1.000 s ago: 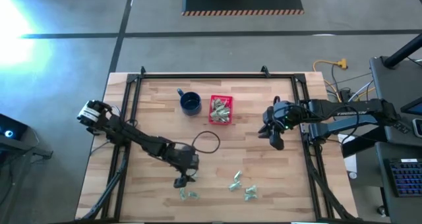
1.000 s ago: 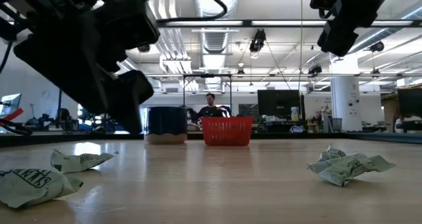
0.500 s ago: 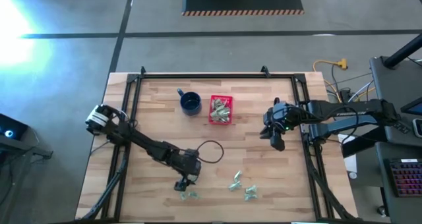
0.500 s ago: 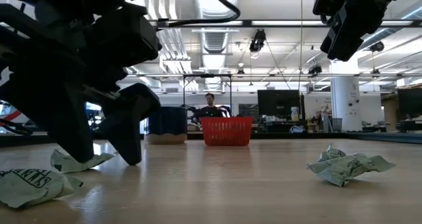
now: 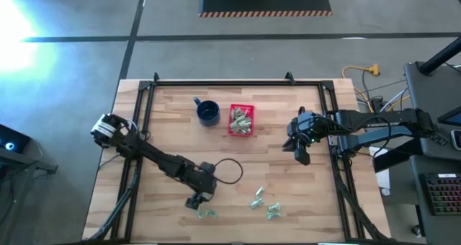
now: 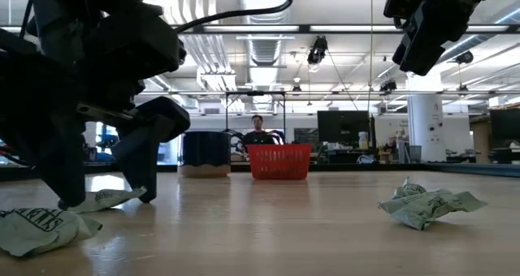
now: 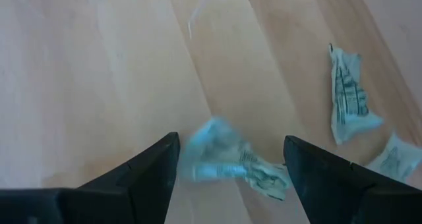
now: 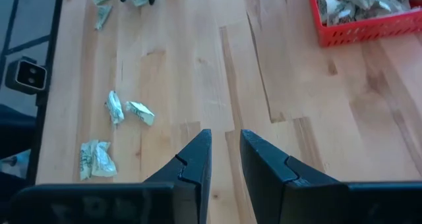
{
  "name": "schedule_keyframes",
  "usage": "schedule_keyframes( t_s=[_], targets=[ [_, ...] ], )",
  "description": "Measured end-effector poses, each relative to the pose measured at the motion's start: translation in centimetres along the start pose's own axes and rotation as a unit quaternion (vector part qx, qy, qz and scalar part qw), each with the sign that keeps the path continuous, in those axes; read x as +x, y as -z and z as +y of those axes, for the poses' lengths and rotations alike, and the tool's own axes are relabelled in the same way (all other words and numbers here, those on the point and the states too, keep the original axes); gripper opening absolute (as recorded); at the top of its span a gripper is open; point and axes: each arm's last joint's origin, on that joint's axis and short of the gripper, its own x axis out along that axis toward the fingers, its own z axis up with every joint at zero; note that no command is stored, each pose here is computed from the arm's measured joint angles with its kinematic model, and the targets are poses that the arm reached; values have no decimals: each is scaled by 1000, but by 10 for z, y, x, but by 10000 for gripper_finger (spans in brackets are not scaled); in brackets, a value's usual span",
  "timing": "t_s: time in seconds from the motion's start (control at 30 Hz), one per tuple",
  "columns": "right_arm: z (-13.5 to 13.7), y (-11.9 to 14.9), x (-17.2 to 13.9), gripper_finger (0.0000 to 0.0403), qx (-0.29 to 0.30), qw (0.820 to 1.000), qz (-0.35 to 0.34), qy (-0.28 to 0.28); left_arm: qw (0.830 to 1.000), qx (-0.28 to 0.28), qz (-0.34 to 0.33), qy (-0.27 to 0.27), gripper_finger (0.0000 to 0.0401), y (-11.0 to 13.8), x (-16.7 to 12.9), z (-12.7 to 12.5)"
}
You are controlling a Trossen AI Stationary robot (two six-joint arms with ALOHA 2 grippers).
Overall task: Pick and place Stevia / Truvia into bins
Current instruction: Put the stevia packet into the basket
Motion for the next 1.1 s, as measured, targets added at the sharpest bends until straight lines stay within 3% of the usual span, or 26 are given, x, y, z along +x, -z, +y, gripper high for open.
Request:
schedule_keyframes(
  t_s=[0.37,0.8,1.1],
  targets=[
    [0,-1,2,69,4,1000,-16,-5,1000,15,12,-17,243,3,-1,1],
    [-1,0,3,69,6,1000,-14,-4,999,6,11,-29,103,3,-1,2],
    [-1,0,3,69,5,1000,-15,-4,1000,5,11,-28,28,-2,-2,2]
  ],
)
